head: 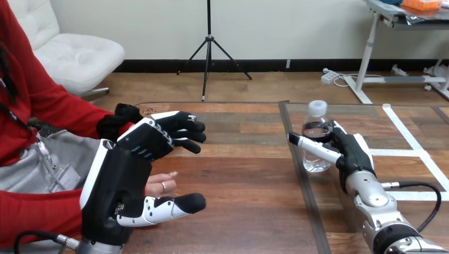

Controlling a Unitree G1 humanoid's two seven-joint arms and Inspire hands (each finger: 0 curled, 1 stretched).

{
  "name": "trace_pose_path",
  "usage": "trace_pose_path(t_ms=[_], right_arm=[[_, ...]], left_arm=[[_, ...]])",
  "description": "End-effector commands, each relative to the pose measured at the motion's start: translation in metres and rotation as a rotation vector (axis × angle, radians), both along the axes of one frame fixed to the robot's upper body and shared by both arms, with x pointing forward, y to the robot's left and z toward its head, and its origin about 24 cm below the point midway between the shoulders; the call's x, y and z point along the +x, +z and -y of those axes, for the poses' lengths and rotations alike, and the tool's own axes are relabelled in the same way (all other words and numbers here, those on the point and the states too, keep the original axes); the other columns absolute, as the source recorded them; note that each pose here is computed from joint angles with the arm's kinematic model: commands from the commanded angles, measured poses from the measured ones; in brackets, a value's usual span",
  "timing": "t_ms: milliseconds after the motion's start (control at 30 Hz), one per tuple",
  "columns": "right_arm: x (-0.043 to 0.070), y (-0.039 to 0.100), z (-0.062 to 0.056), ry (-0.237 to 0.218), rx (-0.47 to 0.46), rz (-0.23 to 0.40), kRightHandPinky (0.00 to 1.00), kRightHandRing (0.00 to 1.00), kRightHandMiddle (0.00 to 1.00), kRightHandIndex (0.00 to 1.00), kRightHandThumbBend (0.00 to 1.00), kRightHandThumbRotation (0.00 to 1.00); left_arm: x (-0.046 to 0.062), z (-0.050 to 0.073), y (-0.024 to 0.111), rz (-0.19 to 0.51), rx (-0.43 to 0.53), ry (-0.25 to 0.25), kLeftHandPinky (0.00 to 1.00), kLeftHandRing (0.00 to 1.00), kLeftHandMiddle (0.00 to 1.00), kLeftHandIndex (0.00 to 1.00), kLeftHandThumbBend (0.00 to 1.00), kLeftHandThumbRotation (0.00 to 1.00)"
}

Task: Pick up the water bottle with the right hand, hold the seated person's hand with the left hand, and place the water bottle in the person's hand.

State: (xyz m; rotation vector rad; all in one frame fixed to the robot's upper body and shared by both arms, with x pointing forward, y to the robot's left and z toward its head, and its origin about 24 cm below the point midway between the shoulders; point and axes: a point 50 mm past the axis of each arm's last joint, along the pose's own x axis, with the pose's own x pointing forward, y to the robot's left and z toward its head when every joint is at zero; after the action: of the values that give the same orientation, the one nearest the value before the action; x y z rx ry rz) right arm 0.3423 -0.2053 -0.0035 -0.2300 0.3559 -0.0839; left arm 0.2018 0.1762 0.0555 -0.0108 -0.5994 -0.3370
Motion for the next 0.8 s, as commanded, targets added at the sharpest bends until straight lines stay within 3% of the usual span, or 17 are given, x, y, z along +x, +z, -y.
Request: trace_pose_path(t_ms=[0,233,500,633,767], right_arm=[[0.0225,0.0298,-0.0129,0.022,-0.022,0.087,0.91,0.94,0.94,0.96,1.0,0.33],[0.0213,0.0278,-0.0138,0.013,-0.027,0.087,0.88,0.9,0.91,0.93,1.0,0.29],[0.0198,0.0252,-0.0128,-0.06,0.049,0.085,0.82,0.84,0.86,0.87,0.95,0.13],[0.0185,0.0233,-0.0113,-0.103,0.093,0.087,0.76,0.77,0.78,0.79,0.92,0.04],[0.0172,0.0217,-0.0101,-0.126,0.096,0.085,0.7,0.71,0.72,0.72,0.9,0.02]], left_arm=[[0.0027,0.006,0.0129,0.081,-0.011,-0.005,0.55,0.63,0.67,0.68,1.0,0.32],[0.0013,0.0068,0.0128,0.091,-0.001,0.001,0.54,0.63,0.67,0.68,1.0,0.32],[-0.0006,0.0083,0.0138,0.104,0.004,0.007,0.54,0.62,0.67,0.67,1.0,0.33],[-0.0015,0.0085,0.0141,0.104,0.005,0.006,0.53,0.62,0.67,0.67,1.0,0.34],[-0.0023,0.0087,0.0143,0.101,0.004,0.009,0.53,0.62,0.66,0.67,1.0,0.34]])
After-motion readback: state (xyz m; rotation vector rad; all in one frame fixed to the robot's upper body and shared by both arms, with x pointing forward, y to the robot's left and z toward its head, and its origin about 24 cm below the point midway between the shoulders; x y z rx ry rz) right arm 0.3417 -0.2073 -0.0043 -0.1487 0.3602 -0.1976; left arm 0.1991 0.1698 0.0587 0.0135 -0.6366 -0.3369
